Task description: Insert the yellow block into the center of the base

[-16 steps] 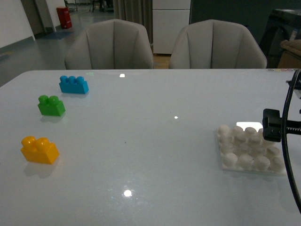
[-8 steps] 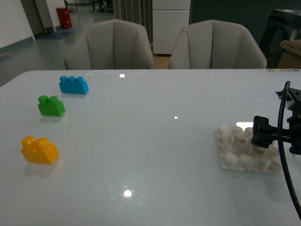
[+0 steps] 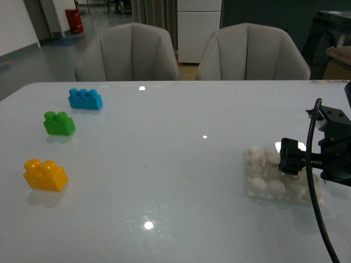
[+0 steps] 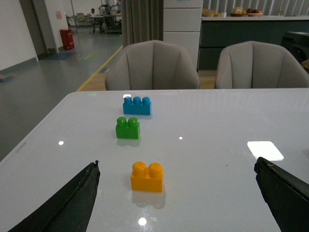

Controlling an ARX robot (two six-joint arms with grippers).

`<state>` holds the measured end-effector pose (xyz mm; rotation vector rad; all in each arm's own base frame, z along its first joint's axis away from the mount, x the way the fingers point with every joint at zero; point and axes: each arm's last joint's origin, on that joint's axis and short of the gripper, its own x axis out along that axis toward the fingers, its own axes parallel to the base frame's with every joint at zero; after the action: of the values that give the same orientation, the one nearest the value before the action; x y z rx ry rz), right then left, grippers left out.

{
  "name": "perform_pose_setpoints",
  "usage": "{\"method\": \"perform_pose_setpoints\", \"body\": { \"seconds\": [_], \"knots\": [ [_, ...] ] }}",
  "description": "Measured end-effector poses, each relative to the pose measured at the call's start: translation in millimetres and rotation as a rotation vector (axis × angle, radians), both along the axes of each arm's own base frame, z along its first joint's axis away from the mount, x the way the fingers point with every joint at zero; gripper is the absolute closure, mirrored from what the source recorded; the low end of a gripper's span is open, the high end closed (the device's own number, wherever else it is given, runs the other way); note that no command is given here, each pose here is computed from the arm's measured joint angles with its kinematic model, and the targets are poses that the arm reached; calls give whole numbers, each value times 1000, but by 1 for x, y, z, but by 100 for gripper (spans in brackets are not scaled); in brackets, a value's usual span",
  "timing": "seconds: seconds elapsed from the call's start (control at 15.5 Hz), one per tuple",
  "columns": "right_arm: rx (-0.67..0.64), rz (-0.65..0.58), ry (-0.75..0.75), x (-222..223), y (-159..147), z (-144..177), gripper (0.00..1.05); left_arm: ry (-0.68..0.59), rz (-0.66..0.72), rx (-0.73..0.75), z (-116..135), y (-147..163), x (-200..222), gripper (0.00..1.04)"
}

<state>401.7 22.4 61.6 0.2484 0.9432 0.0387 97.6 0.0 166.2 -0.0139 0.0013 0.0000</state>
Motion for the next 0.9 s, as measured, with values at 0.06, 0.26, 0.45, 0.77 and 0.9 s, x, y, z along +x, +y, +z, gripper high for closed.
{"method": "perform_pose_setpoints", "body": {
  "seconds": [0.06,0.26,0.45,0.77,0.9],
  "knots": [
    [1,7,-1,0,3,0,6,0,0,0,0,0,0,7],
    [3,17,-2,0,6,-1,6,0,0,0,0,0,0,7],
    [10,43,-9,2,19,-2,6,0,0,0,0,0,0,7],
    [100,49,-17,12,56,0,6,1,0,0,0,0,0,7],
    [114,70,-14,18,75,1,6,0,0,0,0,0,0,7]
  ]
}}
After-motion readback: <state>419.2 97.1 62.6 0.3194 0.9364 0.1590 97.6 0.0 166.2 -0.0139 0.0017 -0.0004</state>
